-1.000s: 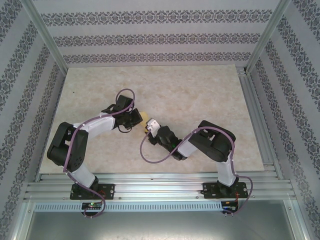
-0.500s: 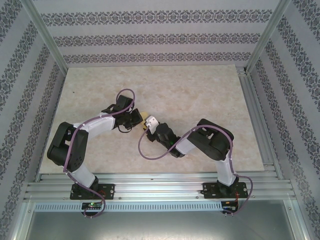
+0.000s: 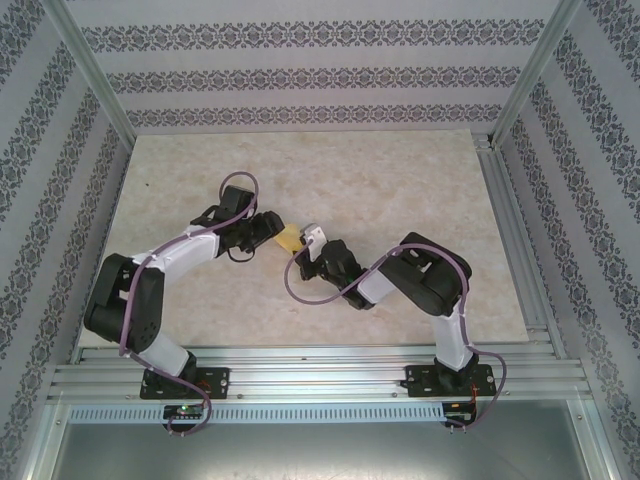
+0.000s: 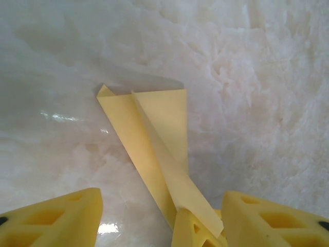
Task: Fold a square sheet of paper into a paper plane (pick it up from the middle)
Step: Fold the wing for the fifth time at the center of the table.
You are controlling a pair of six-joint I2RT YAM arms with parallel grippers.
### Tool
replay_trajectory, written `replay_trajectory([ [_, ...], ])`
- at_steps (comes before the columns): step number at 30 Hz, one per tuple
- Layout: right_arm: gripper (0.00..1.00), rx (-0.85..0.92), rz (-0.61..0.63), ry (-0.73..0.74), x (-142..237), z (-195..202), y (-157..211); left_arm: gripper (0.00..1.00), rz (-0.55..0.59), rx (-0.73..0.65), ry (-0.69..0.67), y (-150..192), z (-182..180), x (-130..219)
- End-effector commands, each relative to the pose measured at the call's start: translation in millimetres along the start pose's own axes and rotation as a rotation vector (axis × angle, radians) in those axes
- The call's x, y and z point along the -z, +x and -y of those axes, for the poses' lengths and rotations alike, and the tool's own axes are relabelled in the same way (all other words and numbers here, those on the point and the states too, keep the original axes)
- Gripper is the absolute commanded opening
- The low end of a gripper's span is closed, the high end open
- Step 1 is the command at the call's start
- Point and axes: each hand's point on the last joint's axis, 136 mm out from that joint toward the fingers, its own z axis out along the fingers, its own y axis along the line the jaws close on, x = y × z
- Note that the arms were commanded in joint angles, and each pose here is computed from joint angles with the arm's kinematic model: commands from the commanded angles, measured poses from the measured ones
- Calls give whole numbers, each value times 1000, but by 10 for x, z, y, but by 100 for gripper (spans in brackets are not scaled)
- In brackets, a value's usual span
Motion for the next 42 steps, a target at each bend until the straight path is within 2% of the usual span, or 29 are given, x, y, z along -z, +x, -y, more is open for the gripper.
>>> replay_trajectory([
  [1,1,-196,13,-97,16,-75,-15,69,47,-6,11,-93,-59,82],
  [11,0,-436,-21,-90,8,92,5,72,37,-61,66,-66,-12,83],
  [20,0,-543,-114,-68,-62,116,115,70,-14,-119,113,22,51,-15],
  [26,0,-626,-134,-64,-89,175,108,65,-55,-142,136,97,74,-108],
  [42,0,-772,-195,-111,-139,217,180,43,-129,-200,183,222,223,-361],
])
